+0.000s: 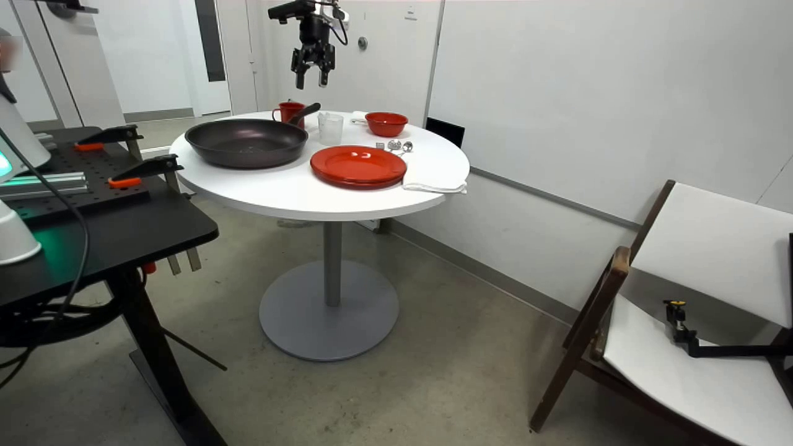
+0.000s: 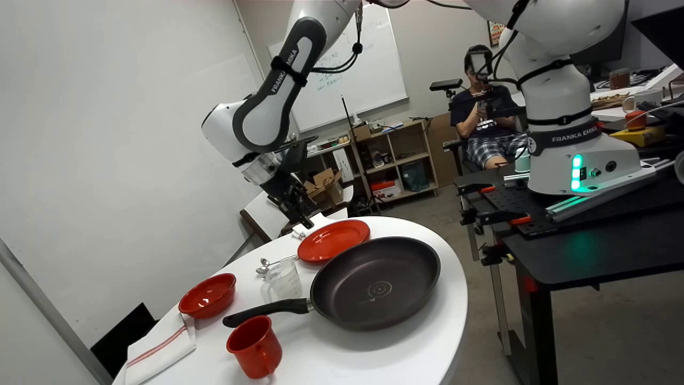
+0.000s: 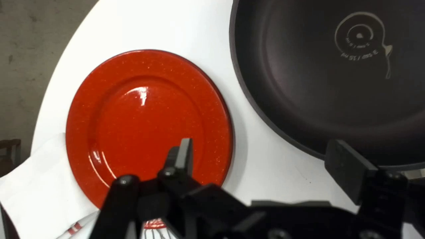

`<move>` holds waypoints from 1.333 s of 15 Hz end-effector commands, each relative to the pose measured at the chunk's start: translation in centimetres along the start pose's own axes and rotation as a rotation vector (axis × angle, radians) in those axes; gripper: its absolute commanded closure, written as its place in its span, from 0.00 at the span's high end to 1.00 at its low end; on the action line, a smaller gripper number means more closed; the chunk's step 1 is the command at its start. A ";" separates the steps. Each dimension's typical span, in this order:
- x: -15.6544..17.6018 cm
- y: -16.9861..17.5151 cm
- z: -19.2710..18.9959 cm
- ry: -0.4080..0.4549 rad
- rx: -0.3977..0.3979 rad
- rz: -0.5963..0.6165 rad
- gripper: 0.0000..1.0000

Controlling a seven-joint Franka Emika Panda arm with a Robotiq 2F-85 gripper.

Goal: Put the clear jug on the red plate

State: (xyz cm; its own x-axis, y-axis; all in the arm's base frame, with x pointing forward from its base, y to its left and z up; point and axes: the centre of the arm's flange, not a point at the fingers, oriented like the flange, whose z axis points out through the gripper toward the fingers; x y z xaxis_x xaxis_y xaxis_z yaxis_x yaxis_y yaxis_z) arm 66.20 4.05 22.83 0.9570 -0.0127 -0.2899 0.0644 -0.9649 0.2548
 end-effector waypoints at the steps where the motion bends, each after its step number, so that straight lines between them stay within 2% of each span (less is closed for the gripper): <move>1: 4.2 -0.2 -0.2 -0.005 -0.083 0.020 1.00; 2: 1.3 0.1 0.4 0.004 -0.031 0.006 1.00; 6: 2.5 -0.2 0.6 0.002 -0.050 0.006 1.00; 20: 2.5 -0.2 0.4 0.003 -0.052 0.007 1.00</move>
State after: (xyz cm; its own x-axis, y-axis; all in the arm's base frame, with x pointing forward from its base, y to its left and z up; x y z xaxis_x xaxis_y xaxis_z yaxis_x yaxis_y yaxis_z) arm 68.50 4.06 21.66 0.9582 -0.0190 -0.2855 0.0720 -0.9497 0.3048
